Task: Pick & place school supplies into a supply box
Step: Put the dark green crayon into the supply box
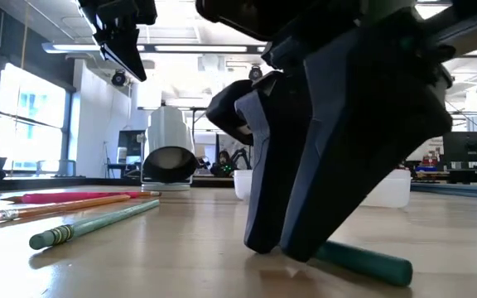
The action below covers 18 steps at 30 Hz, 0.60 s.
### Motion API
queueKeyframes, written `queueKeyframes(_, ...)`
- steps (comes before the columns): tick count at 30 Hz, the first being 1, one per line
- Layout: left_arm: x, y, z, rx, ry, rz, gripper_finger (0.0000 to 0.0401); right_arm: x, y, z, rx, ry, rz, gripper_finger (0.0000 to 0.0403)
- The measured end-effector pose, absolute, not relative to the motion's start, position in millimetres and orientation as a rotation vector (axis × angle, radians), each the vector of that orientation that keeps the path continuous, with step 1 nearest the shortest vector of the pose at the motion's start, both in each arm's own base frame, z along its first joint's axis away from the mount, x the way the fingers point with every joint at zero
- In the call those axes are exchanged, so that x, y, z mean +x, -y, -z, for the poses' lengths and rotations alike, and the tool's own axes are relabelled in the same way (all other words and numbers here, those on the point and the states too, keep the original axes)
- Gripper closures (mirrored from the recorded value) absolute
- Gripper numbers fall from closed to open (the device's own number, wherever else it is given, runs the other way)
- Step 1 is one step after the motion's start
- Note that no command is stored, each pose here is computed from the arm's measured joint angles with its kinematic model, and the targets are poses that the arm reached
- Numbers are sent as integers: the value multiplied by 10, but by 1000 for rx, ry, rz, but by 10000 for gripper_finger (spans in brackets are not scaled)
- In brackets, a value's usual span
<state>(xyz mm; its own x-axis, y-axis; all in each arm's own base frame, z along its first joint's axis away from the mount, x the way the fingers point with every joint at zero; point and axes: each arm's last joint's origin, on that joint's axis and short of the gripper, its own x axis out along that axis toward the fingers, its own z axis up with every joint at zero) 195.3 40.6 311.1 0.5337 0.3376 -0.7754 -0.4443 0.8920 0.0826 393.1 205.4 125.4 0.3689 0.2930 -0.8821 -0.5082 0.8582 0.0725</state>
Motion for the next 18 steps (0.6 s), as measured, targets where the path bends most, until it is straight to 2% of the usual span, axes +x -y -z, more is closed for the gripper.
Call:
queueKeyframes(11,1953,-406,-3111,-131,-894,-467,334,3841,-2106,-1252,-382,-1095,-481,320)
queueKeyframes(18,1953,-406,-3111,-131,-893,-467,334,3738,-2087,-1420,-436,-1110,-400,320)
